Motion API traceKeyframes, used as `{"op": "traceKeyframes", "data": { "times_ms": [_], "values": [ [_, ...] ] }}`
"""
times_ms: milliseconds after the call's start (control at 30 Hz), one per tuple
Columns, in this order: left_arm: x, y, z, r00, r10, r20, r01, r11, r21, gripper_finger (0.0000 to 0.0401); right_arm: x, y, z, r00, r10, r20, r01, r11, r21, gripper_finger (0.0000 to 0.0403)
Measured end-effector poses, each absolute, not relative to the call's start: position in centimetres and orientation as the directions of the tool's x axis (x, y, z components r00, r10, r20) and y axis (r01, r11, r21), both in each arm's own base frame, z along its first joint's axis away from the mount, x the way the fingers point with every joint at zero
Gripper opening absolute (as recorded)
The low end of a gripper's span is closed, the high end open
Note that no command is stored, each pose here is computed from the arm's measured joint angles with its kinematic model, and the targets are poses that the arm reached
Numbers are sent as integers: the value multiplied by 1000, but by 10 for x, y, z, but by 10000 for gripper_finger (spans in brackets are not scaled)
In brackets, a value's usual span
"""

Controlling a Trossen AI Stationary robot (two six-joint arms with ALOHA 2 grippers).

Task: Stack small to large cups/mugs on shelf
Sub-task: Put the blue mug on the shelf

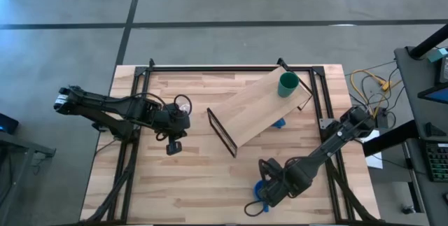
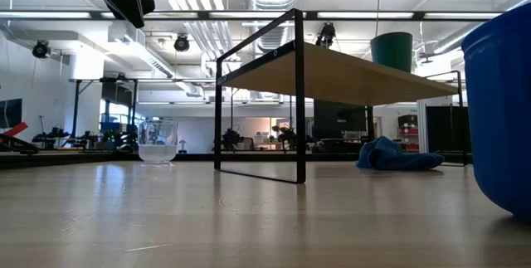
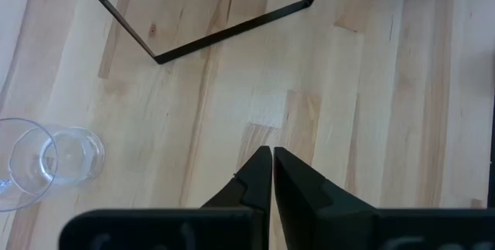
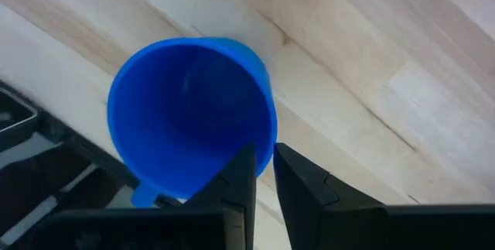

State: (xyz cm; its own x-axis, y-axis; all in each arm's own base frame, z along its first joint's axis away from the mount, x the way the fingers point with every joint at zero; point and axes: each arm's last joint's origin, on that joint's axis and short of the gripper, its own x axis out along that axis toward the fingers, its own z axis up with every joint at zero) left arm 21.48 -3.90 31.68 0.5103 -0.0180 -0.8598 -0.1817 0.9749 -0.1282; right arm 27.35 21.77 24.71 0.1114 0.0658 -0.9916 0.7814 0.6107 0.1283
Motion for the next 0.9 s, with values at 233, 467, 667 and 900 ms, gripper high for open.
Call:
{"op": "traceKeyframes", "data": {
  "times_ms": [233,467,667,900],
  "values": [
    [214,-39,318,514,-19,-857,-181,975,-130,2,276,218,235,72,24,-997,786,614,71,43],
    [214,-39,318,515,-20,-857,-180,975,-130,2,278,219,233,75,30,-997,787,612,78,43],
    [214,-39,318,515,-20,-857,-179,975,-130,2,279,219,232,79,32,-996,787,612,82,43],
    [214,-39,318,515,-20,-857,-173,977,-126,2,277,218,224,70,22,-997,782,619,68,43]
  ]
}}
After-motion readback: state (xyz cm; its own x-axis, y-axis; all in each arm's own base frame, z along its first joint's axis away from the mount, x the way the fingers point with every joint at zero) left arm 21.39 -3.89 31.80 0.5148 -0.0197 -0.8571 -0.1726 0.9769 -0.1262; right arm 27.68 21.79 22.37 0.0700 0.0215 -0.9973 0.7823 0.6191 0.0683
